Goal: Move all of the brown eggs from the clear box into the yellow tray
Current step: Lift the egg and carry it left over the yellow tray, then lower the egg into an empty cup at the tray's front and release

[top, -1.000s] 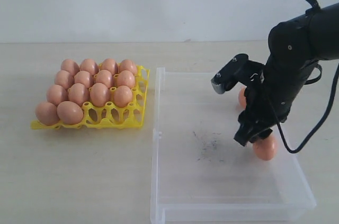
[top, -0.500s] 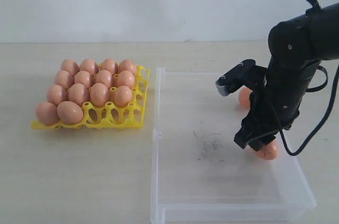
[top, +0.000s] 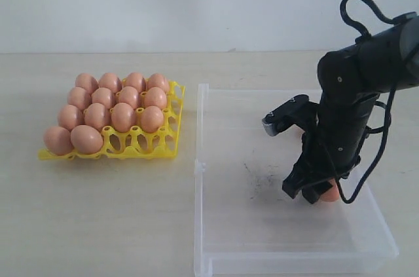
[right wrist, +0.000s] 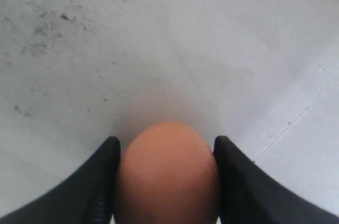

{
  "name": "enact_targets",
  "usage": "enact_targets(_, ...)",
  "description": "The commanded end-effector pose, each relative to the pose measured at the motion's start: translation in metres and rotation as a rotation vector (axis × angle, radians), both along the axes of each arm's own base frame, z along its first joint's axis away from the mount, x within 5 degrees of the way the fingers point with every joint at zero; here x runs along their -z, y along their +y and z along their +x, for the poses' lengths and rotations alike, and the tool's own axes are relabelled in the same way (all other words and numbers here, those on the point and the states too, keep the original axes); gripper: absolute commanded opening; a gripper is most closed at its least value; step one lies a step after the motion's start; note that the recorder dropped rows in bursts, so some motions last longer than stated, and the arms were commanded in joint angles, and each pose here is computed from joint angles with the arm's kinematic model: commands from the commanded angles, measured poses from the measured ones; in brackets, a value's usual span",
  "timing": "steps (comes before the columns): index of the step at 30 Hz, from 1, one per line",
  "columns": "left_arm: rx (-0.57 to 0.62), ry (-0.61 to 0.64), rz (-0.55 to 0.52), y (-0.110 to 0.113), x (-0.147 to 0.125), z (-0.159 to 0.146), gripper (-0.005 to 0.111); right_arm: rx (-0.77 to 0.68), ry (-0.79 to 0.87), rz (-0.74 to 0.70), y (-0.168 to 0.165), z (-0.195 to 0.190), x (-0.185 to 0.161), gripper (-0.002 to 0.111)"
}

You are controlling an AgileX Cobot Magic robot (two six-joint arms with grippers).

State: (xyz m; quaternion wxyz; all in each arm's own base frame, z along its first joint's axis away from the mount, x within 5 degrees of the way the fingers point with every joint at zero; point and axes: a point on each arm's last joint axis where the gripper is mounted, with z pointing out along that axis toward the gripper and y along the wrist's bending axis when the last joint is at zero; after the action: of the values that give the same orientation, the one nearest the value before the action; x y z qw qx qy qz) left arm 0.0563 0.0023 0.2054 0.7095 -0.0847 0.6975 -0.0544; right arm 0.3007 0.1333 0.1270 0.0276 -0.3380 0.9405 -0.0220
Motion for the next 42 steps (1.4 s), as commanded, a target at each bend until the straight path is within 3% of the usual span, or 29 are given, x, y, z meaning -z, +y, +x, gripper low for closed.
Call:
enact_targets(1, 0.003, -0.006, -0.001, 0.0, -0.002, 0.0, 0.004, 0.006, -0.023, 0.004, 0.0, 0.003, 0.003, 0.0)
enact_targets(6, 0.003, -0.006, -0.001, 0.0, -0.002, 0.0, 0.004, 0.059, -0.303, 0.166, 0.008, 0.018, -0.038, 0.0)
enact_targets(9, 0.003, -0.006, -0.001, 0.0, -0.002, 0.0, 0.004, 0.092, -0.535, 0.368, 0.026, 0.026, -0.071, 0.0)
enact_targets(16, 0.003, -0.006, -0.001, 0.0, -0.002, 0.0, 0.004, -0.131, -0.916, 0.674, 0.105, 0.011, -0.09, 0.0)
enact_targets(21, 0.003, -0.006, -0.001, 0.0, -0.002, 0.0, 0.004, -0.271, -1.093, 0.869, 0.142, 0.001, -0.086, 0.0)
enact_targets(28, 0.003, -0.006, -0.001, 0.0, -0.002, 0.0, 0.004, -0.281, -1.176, 1.157, 0.16, 0.005, -0.048, 0.0)
enact_targets(36, 0.003, -0.006, -0.001, 0.0, -0.002, 0.0, 0.004, -0.596, -0.999, 1.215, 0.201, 0.011, -0.002, 0.0)
enact_targets(42, 0.003, -0.006, -0.001, 0.0, -0.002, 0.0, 0.004, -0.655, -0.879, 1.261, 0.219, 0.019, 0.011, 0.0)
